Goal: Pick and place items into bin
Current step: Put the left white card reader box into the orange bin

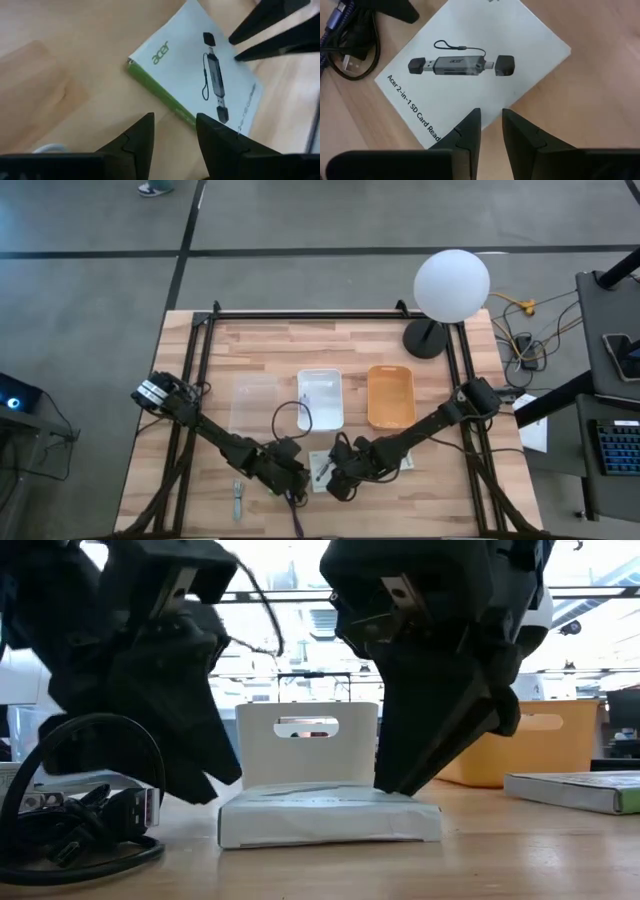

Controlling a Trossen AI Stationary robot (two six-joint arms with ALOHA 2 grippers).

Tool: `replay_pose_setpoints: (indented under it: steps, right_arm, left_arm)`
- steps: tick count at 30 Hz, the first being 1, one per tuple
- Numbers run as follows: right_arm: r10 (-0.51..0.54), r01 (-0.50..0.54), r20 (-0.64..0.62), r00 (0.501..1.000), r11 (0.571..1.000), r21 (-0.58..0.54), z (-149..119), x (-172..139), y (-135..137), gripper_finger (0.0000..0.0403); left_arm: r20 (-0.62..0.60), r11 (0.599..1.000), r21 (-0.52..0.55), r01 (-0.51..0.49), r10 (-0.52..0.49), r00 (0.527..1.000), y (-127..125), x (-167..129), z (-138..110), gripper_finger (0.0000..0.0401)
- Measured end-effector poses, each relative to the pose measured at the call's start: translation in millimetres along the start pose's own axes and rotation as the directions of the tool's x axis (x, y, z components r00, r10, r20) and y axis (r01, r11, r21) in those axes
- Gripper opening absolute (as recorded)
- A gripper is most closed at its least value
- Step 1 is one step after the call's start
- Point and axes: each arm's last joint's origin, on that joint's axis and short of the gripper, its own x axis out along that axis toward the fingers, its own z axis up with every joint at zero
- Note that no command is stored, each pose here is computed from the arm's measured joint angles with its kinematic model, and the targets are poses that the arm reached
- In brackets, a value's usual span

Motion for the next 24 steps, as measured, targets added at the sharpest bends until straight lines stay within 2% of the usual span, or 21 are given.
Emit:
replay_pose_setpoints:
  steps: [9,19,24]
  right_arm:
    - [-0.003,0.003,-0.013,1.000,0.998,0.062,-11,12,-13,0.0068]
    - [-0.011,0.012,-0.034,0.999,0.999,0.037,-16,19,-15,0.0068]
    - [-0.057,0.059,-0.050,0.997,0.997,0.039,-19,19,-19,0.0068]
  left_arm:
    - [-0.017,1.000,-0.027,0.006,-0.007,1.000,9,-3,-1,0.0129]
    - [-0.019,1.000,-0.028,0.008,-0.008,1.000,8,-6,0,0.0129]
    - [-0.020,1.000,-0.029,0.009,-0.010,1.000,8,-6,0,0.0129]
